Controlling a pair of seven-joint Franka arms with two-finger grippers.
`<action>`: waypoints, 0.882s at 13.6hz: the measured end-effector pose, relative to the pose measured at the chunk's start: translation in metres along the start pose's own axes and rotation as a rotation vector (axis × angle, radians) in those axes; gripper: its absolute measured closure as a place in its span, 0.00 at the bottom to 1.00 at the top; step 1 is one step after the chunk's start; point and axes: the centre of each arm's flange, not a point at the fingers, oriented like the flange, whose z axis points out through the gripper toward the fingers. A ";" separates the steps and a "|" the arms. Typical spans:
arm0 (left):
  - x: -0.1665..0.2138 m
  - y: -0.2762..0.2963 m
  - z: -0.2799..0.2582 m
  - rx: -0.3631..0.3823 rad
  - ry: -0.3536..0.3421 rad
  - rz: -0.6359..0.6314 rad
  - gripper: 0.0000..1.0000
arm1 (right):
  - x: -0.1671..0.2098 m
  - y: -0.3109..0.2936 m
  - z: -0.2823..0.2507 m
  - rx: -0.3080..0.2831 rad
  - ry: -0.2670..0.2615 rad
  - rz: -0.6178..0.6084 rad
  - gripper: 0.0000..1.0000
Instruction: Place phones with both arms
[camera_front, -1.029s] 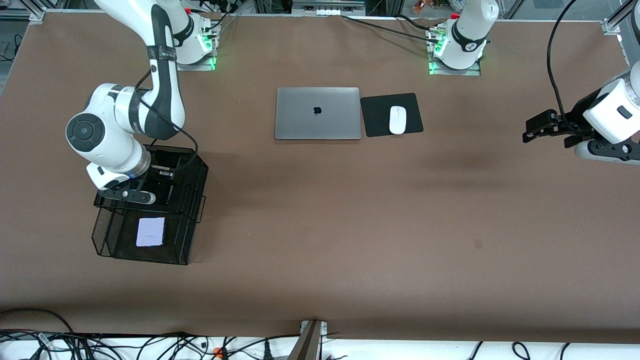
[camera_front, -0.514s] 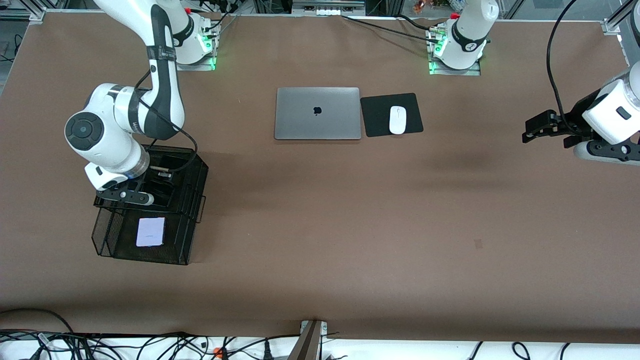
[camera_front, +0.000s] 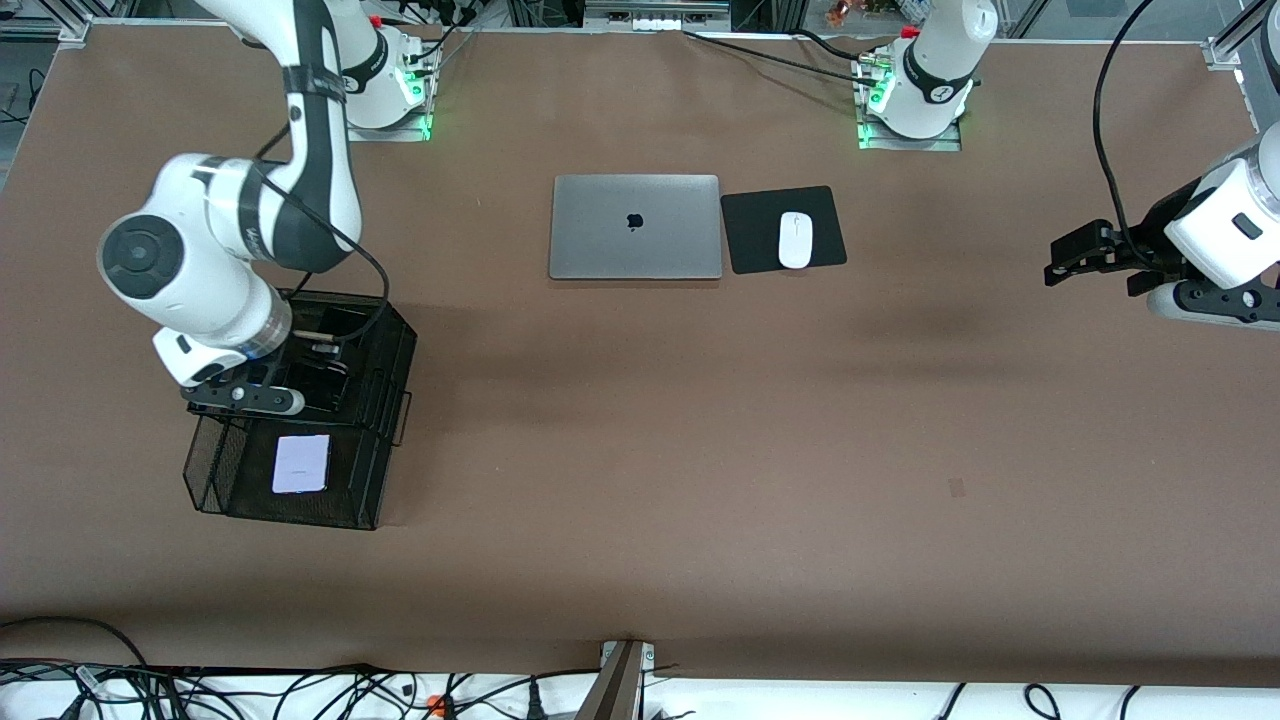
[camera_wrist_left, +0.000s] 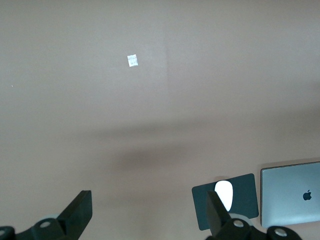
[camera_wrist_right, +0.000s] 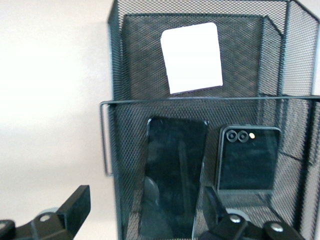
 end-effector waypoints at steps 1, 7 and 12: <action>0.000 0.000 0.000 0.000 0.000 0.000 0.00 | 0.000 0.000 -0.023 0.008 -0.016 -0.005 0.00; -0.002 0.000 0.002 -0.001 -0.020 0.000 0.00 | -0.016 0.002 -0.143 0.037 -0.066 -0.035 0.00; -0.003 0.000 0.001 -0.001 -0.024 0.000 0.00 | -0.012 0.018 -0.149 0.050 -0.075 -0.011 0.00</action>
